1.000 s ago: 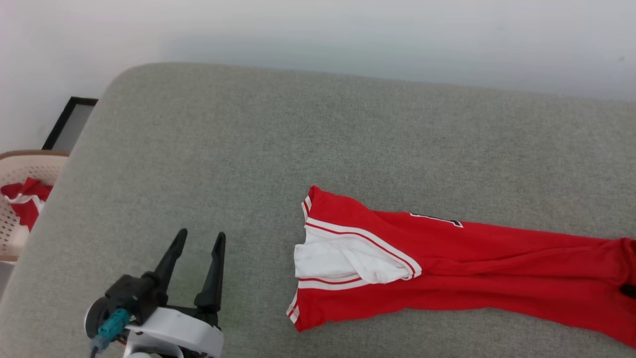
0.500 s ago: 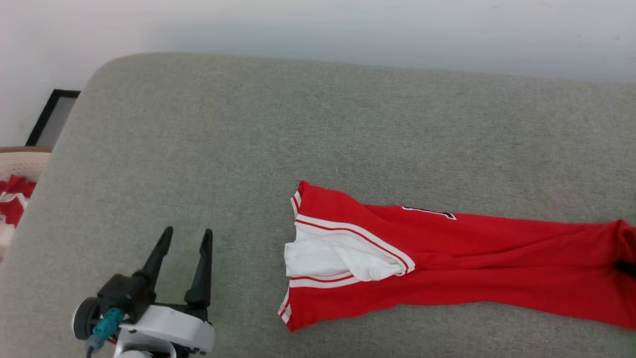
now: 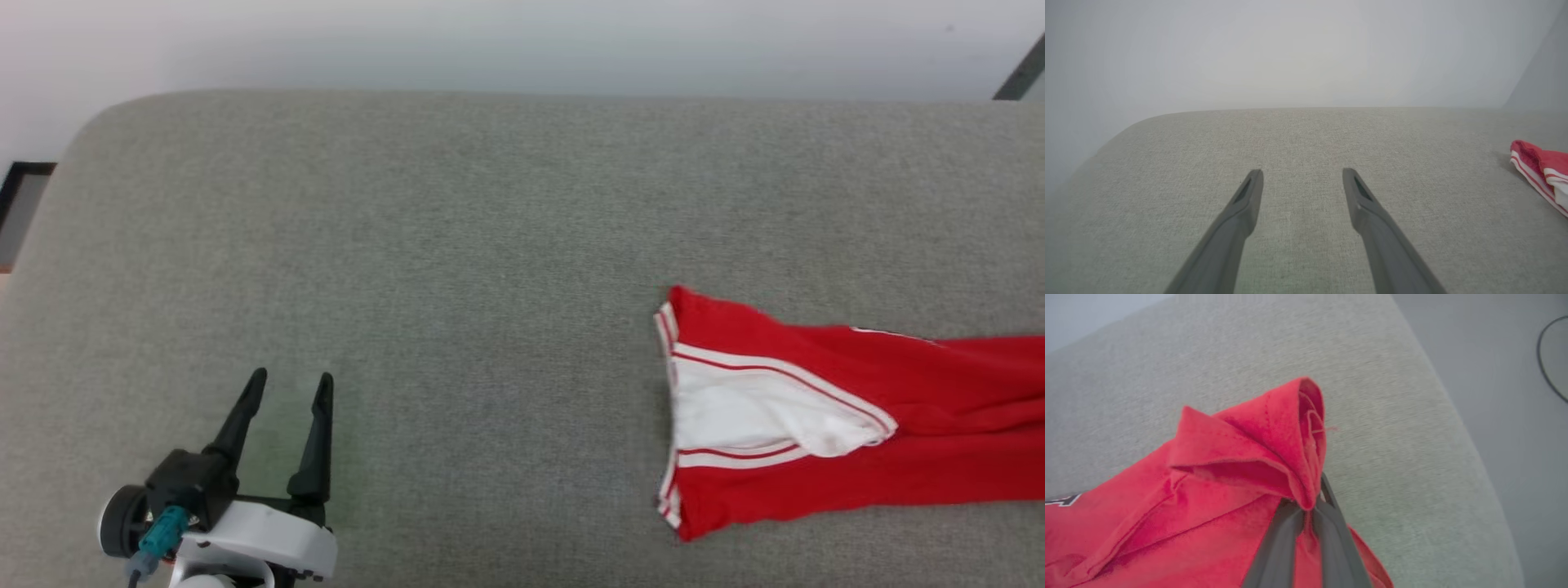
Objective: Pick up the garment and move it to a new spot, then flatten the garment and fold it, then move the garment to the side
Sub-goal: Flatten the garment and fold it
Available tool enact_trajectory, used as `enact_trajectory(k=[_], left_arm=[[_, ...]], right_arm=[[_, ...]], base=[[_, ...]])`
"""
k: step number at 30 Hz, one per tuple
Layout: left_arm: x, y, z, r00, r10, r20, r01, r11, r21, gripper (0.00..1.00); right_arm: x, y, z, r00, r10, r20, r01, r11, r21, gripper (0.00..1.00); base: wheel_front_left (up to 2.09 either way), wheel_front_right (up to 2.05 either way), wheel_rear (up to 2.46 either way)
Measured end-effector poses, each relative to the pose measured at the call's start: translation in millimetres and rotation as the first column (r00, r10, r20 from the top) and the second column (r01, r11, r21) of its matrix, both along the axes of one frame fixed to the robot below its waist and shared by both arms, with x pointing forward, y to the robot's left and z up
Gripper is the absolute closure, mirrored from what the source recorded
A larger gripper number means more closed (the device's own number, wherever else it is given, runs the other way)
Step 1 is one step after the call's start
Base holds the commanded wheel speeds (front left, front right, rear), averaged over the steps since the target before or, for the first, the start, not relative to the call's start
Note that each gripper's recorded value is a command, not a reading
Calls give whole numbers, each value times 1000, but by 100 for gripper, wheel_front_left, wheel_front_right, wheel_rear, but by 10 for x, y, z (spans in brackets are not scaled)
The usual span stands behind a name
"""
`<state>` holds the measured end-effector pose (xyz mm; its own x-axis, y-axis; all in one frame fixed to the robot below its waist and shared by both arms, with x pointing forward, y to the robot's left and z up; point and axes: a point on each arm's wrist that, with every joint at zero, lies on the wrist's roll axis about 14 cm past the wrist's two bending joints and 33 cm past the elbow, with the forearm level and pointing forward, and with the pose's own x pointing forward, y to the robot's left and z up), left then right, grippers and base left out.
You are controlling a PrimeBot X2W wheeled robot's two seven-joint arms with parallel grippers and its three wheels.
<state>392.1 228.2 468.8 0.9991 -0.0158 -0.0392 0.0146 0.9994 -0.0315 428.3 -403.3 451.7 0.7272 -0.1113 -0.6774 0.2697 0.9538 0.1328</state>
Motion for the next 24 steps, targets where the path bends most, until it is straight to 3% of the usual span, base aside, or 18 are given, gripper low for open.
enact_trajectory(k=[5, 13, 17, 24], left_arm=[[34, -68, -21, 1000, -21, -4, 21, 1000, -3, 0], [10, -187, 13, 999, -51, 6, 51, 999, -19, 0], [-28, -202, 11, 999, -51, 5, 51, 998, -31, 0], [-109, -171, -26, 1000, -29, -8, 28, 998, -55, 0]], right_arm=[[-71, 17, 61, 999, 4, 32, -5, 1000, 3, 100], [-102, 735, 146, 971, 236, 48, -237, 971, 18, 100], [-73, 1331, 235, 916, 391, 88, -396, 917, 50, 100], [-40, 2448, 349, 773, 607, 183, -630, 768, 114, 100]], base=[[0, 0, 0], [0, 0, 0], [0, 0, 0], [0, 0, 0]])
